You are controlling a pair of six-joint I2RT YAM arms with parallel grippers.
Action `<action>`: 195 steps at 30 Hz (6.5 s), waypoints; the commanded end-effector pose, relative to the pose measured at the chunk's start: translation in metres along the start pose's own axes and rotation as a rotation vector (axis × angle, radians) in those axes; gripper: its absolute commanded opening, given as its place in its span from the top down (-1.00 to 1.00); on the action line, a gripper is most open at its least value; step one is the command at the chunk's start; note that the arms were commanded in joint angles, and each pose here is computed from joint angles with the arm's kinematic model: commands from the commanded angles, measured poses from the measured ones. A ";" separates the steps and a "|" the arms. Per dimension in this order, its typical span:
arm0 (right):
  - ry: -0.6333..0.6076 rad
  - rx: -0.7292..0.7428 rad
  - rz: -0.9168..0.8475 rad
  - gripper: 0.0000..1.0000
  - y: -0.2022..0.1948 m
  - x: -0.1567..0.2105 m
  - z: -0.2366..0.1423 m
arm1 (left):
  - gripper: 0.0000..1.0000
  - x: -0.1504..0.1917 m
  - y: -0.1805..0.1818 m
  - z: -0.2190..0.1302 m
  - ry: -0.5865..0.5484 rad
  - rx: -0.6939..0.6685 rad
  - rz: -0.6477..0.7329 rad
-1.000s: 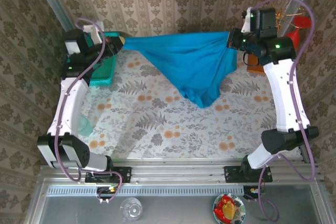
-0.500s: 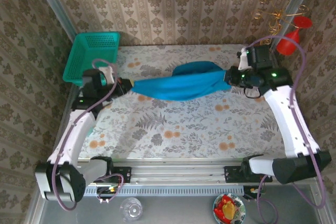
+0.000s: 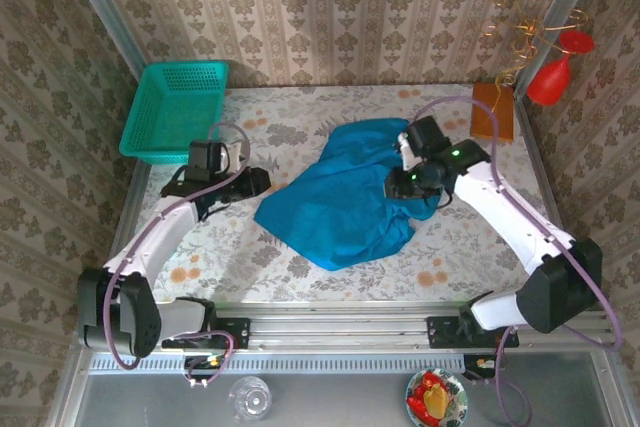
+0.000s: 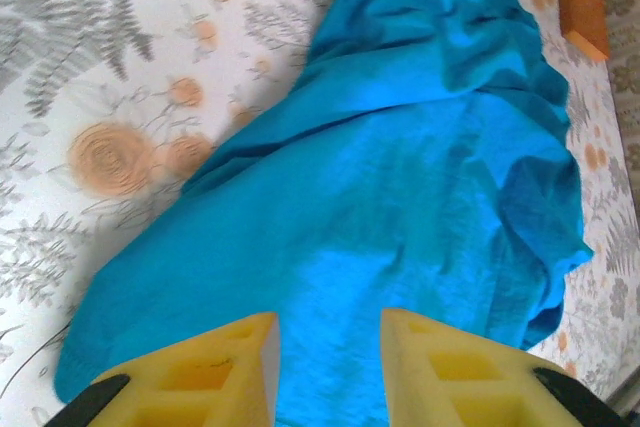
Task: Fold the inside-out t-shirt
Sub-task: Turn the T-shirt inside out at the center of the table.
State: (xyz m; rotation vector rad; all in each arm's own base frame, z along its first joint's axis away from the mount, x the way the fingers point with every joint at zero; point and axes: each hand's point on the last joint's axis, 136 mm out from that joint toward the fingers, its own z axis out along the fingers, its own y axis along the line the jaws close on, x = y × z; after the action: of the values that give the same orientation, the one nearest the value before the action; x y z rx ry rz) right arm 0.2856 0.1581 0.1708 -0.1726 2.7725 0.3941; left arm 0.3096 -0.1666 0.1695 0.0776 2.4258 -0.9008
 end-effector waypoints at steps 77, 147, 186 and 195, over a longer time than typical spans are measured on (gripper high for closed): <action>-0.125 -0.388 0.100 1.00 0.048 -0.040 -0.072 | -0.31 0.029 -0.217 0.116 -0.099 0.344 1.177; 0.005 0.253 0.059 0.69 -0.037 -0.029 0.204 | 1.00 -0.033 -0.319 -0.018 -0.199 0.332 1.109; -0.200 0.114 0.150 1.00 -0.043 0.057 -0.034 | 0.99 -0.044 0.065 0.012 -0.126 -0.181 -0.052; -0.112 0.035 0.131 0.21 -0.019 0.049 -0.008 | -0.02 -0.031 0.013 0.012 -0.037 -0.281 0.147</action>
State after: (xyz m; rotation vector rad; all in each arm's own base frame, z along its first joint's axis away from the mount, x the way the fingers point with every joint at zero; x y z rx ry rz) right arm 0.2265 0.1188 0.1339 0.0574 2.7442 0.2868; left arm 0.3418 -0.1512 0.1371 0.0472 2.4982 -0.5868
